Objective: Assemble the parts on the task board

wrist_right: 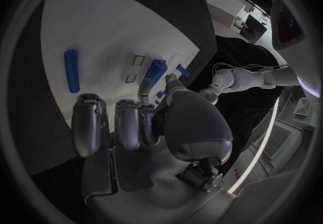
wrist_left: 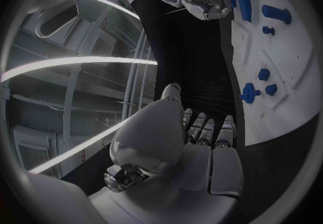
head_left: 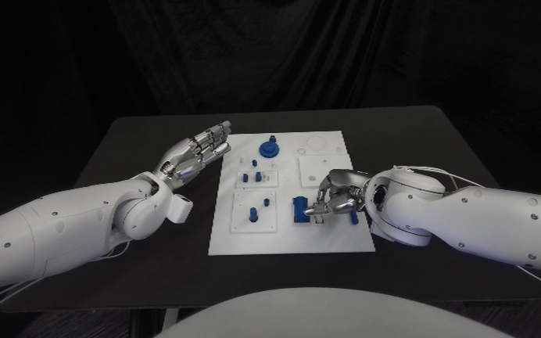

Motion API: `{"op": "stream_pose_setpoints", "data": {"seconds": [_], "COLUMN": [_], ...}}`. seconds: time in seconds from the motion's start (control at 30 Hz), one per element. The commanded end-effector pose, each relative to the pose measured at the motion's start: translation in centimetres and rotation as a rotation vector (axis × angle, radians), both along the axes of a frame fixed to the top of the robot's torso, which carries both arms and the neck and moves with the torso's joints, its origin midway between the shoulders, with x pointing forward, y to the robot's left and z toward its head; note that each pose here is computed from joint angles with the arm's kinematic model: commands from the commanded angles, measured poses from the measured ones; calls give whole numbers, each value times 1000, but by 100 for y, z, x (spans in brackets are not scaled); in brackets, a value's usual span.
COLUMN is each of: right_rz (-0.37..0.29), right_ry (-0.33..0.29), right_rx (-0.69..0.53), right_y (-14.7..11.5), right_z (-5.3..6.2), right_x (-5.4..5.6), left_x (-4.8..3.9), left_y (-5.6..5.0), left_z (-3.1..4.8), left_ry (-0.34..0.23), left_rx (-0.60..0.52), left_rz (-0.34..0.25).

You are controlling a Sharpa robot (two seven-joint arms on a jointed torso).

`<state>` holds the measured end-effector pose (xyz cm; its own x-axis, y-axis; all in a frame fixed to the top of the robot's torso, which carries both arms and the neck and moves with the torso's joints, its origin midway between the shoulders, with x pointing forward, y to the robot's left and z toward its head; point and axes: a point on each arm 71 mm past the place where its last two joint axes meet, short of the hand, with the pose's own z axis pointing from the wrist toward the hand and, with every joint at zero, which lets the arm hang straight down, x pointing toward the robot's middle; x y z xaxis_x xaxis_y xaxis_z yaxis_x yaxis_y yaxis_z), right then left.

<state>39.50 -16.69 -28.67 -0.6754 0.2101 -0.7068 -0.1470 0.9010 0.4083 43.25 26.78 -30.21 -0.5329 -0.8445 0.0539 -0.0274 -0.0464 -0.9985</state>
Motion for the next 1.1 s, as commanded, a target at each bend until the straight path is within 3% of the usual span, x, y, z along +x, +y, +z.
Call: {"op": "stream_pose_setpoints", "data": {"seconds": [0.03,1.1], "right_rz": [32,27], "right_ry": [-4,12], "right_rx": [-29,-46], "right_y": [12,75], "right_z": [-29,-191], "right_x": [-19,22], "left_x": [-4,-18], "left_y": [-17,-5], "left_z": [35,4], "left_ry": [-44,-35], "left_rx": [-39,-39], "left_rz": [-7,-9]}}
